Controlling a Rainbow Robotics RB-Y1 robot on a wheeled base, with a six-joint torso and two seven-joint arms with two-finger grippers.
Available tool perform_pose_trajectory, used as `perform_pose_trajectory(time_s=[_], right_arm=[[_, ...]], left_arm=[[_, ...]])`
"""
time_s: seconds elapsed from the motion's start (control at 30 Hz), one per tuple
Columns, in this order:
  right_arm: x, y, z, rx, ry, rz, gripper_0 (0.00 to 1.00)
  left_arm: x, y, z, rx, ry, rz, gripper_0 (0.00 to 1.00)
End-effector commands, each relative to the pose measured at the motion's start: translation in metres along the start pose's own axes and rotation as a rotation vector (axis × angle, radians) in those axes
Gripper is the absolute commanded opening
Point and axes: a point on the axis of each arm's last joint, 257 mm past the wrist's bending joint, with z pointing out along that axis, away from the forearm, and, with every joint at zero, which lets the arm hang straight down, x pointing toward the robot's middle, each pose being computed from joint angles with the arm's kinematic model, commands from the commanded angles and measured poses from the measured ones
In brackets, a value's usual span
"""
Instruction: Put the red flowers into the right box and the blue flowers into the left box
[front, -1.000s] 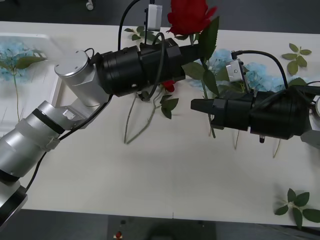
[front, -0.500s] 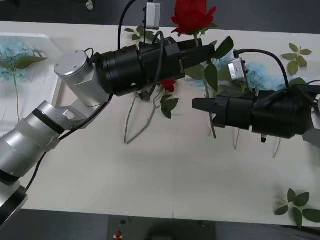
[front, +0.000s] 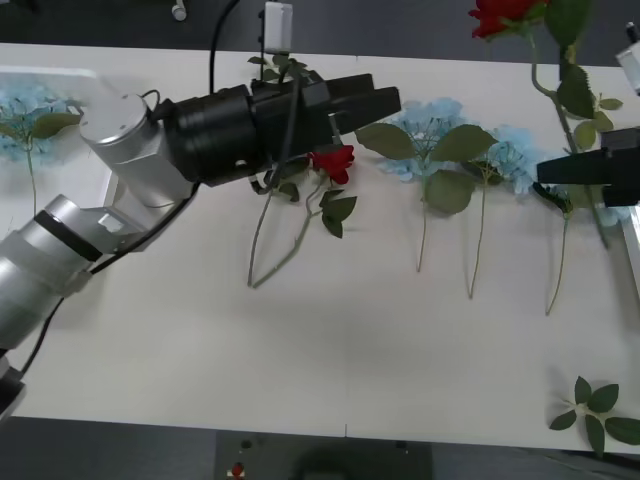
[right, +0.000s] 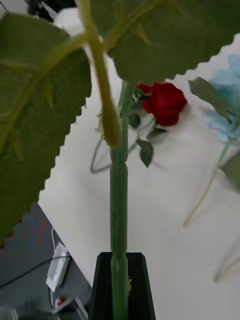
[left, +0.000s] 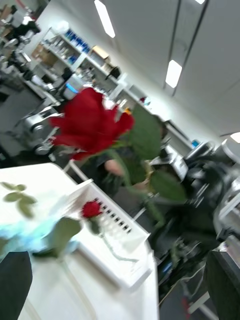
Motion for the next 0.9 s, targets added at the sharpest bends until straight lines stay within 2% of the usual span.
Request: perform_pose_trajectory(time_s=[0.03, 0.13, 0.3, 0.53, 0.7, 0.9], right_arm=[[0.002, -0.047, -0.036, 0.108, 0.042, 0.03, 0.0], [0.022, -0.1, -0.077, 0.235, 0.124, 0.038, 0.0], [0.046, -0.171, -0.152, 0.397, 0.193, 0.133, 0.0], [0.086, -0.227, -0.248, 0.573, 0.267, 0.27, 0.0], [0.11, -0.257, -0.274, 0.656, 0.268, 0.338, 0.0], [0.153, -0.294, -0.267, 0.72, 0.289, 0.398, 0.0]], left_arm=[[-0.01, 0.02, -0.04, -0.071, 0.084, 0.127, 1.0], [0.0, 0.047, -0.079, -0.163, 0.192, 0.174, 1.0], [0.018, 0.084, -0.13, -0.323, 0.314, 0.083, 1.0], [0.042, 0.13, -0.171, -0.55, 0.378, -0.052, 1.0], [0.053, 0.16, -0.189, -0.68, 0.405, -0.124, 1.0], [0.067, 0.192, -0.202, -0.818, 0.423, -0.236, 1.0]])
